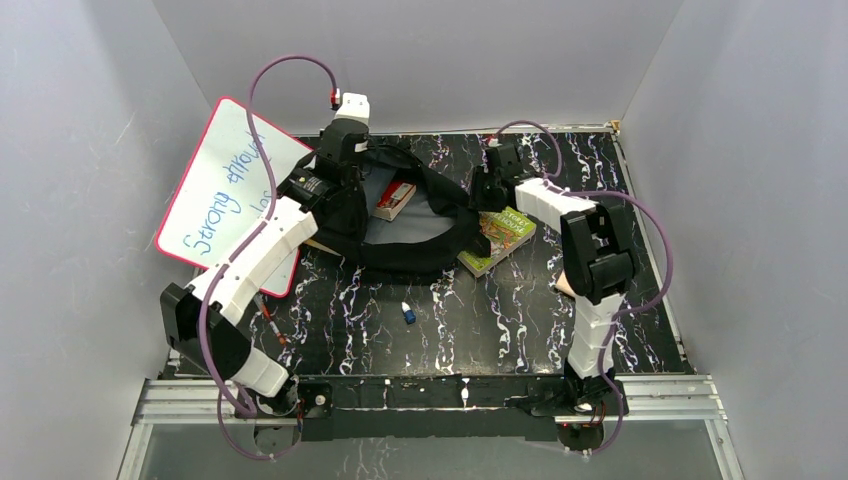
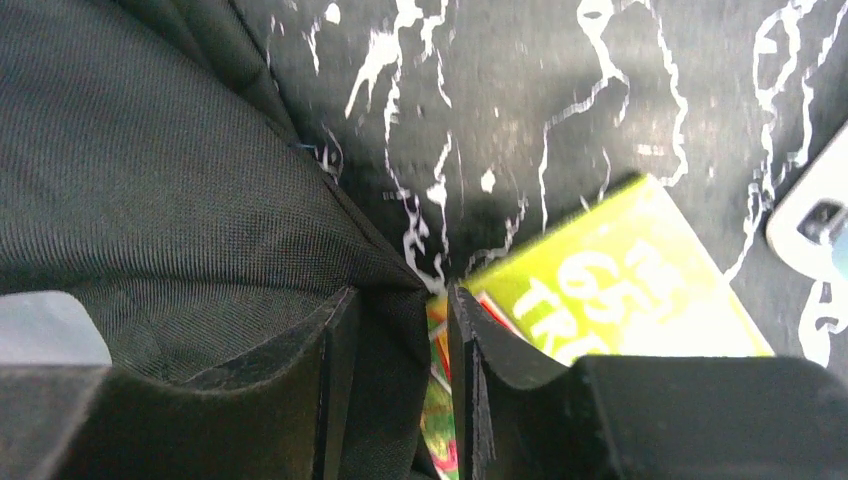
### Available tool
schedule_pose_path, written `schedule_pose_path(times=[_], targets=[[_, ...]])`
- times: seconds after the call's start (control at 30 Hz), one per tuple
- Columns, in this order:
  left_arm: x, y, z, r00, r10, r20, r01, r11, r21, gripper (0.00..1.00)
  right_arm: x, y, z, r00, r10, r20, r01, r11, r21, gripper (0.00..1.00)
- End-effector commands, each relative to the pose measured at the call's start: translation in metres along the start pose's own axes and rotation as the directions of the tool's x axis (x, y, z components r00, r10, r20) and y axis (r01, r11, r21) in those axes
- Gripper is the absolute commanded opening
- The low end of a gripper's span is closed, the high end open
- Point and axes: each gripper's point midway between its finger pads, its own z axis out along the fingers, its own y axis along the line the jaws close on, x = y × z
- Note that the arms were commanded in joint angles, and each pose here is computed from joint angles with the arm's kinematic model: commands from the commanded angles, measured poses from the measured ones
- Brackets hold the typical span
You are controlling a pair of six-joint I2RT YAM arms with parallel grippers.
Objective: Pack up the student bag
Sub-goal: Move the book to the center of the board.
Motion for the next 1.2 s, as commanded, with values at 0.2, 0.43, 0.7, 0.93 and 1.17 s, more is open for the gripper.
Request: schedule_pose_path(times=[0.2,0.43,0.7,0.93,1.17], targets=[[-0.022,0.014,0.004,0.997,-0.053,0.051,0.057,0.996,-0.071,0.0,0.038,-0.023,-0.027,0.995,0.051,-0.084,-0.052,0.999,-0.012,0.57],[-0.019,0.014,0.01,0.998,-0.045,0.041,0.049,0.995,-0.086,0.0,0.023,-0.018,-0.063,0.999,0.038,-0.014,-0.039,0.998,-0.055,0.67],[-0.018,0.017,0.013,0.998,-0.044,0.035,0.048,0.993,-0.106,0.0,-0.061,0.023,-0.156,0.947,0.007,0.321,0.055,0.981,-0.184,0.68],[-0.053,0.034,0.012,0.99,-0.1,0.104,0.115,0.982,-0.15,0.0,-0.073,-0.002,-0.115,0.957,0.011,0.288,0.002,0.999,-0.044,0.54],[-0.084,0.052,0.015,0.981,-0.113,0.156,0.143,0.97,-0.194,0.0,-0.074,-0.003,-0.054,0.981,-0.015,0.195,0.025,0.998,-0.051,0.5]])
